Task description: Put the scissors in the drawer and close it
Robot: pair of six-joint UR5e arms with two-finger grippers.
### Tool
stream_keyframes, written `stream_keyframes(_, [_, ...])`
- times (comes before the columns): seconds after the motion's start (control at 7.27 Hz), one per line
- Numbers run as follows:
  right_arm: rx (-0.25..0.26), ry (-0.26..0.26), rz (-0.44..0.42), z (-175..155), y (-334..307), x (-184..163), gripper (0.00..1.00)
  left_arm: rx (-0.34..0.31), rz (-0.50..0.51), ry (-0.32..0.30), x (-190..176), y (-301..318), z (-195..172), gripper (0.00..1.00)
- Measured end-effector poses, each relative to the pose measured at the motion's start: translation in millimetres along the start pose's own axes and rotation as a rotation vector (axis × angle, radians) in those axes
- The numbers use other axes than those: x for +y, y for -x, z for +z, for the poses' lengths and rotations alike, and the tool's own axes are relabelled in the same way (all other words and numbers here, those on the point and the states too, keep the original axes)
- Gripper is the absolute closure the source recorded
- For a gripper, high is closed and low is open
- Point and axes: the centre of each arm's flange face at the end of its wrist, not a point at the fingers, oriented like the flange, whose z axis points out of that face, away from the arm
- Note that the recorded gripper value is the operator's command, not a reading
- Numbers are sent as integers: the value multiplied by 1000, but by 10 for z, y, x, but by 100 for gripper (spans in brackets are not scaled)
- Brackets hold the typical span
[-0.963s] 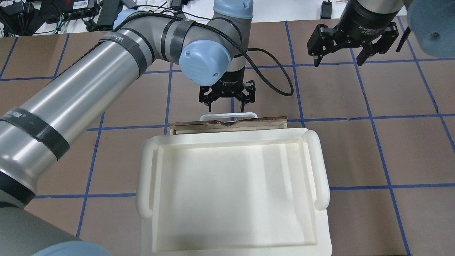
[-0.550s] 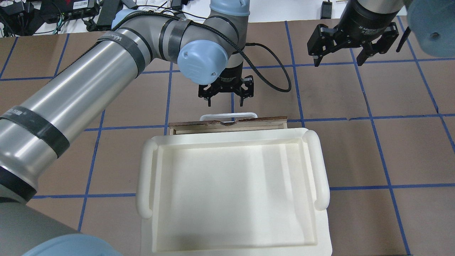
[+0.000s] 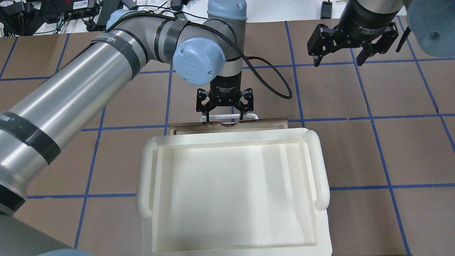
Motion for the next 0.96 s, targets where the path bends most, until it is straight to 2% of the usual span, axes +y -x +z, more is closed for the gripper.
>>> stream_keyframes(0.28, [0, -1, 0, -1, -1, -1, 0, 0, -2, 74, 196, 51, 247, 2])
stream_keyframes(0.55, [0, -1, 0, -2, -2, -2, 0, 11, -8, 113, 339, 79, 259, 0])
stream_keyframes(0.69, [0, -2, -1, -3, -1, -2, 0, 25, -13, 96, 330, 120, 154, 0])
stream_keyframes(0.96, [0, -2, -1, -2, 0, -3, 0, 64, -20, 5, 230, 192, -187, 0])
